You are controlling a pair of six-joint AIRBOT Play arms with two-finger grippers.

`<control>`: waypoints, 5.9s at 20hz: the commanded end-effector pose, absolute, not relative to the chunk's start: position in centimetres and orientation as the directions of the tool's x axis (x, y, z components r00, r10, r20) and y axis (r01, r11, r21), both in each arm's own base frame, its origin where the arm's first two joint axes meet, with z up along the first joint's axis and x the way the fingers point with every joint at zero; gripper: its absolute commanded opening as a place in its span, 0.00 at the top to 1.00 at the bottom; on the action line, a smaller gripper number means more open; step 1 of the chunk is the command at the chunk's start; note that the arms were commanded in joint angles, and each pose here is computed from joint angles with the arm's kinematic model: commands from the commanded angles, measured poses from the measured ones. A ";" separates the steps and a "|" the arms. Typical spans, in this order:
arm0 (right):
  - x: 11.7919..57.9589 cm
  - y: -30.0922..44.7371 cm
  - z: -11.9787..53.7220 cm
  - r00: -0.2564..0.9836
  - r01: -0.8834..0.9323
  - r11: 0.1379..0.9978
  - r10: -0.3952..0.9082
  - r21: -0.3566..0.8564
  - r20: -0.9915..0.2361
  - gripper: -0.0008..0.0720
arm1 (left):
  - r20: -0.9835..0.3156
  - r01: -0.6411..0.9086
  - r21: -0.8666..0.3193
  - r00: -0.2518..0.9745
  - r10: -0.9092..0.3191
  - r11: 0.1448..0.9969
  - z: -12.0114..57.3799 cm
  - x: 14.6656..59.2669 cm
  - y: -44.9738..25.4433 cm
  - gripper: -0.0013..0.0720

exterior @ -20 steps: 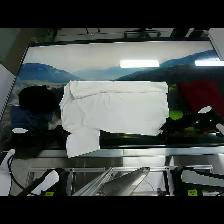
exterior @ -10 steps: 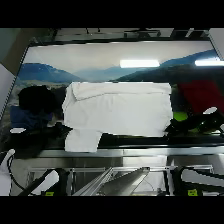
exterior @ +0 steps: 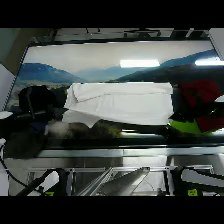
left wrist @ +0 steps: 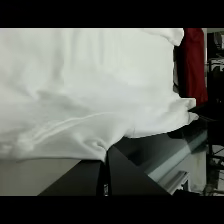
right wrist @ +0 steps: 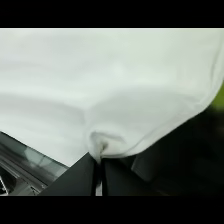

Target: Fold the shirts.

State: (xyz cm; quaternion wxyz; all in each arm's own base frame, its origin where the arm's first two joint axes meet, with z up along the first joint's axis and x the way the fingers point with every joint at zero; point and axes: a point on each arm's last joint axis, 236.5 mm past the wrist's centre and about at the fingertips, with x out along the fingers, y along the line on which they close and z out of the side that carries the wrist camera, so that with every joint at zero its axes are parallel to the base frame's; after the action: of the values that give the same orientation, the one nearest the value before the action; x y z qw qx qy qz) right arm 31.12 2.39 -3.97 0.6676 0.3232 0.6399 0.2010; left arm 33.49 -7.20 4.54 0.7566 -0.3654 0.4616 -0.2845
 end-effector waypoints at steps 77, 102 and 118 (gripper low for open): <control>50.5 26.5 19.5 0.348 -0.527 0.308 0.929 0.792 -0.130 0.97 | -0.240 0.566 -0.758 0.219 -0.946 0.324 24.7 48.4 -24.1 0.98; 53.2 20.1 5.5 0.354 -0.197 0.721 0.685 0.665 -0.637 0.10 | -0.298 0.496 -0.757 0.318 -0.900 0.426 21.5 45.4 -12.3 0.96; 49.8 27.2 -10.4 0.052 -0.042 0.632 0.775 0.774 -0.630 0.12 | -0.304 0.521 -0.753 0.267 -0.915 0.402 21.3 44.8 -15.3 0.96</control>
State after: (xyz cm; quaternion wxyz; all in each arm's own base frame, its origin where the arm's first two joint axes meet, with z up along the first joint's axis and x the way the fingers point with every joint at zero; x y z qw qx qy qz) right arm 50.29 25.91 -9.06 0.6672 0.3008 0.6097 0.3043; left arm 44.78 -15.35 21.37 0.7505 -0.2647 0.3708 -0.4787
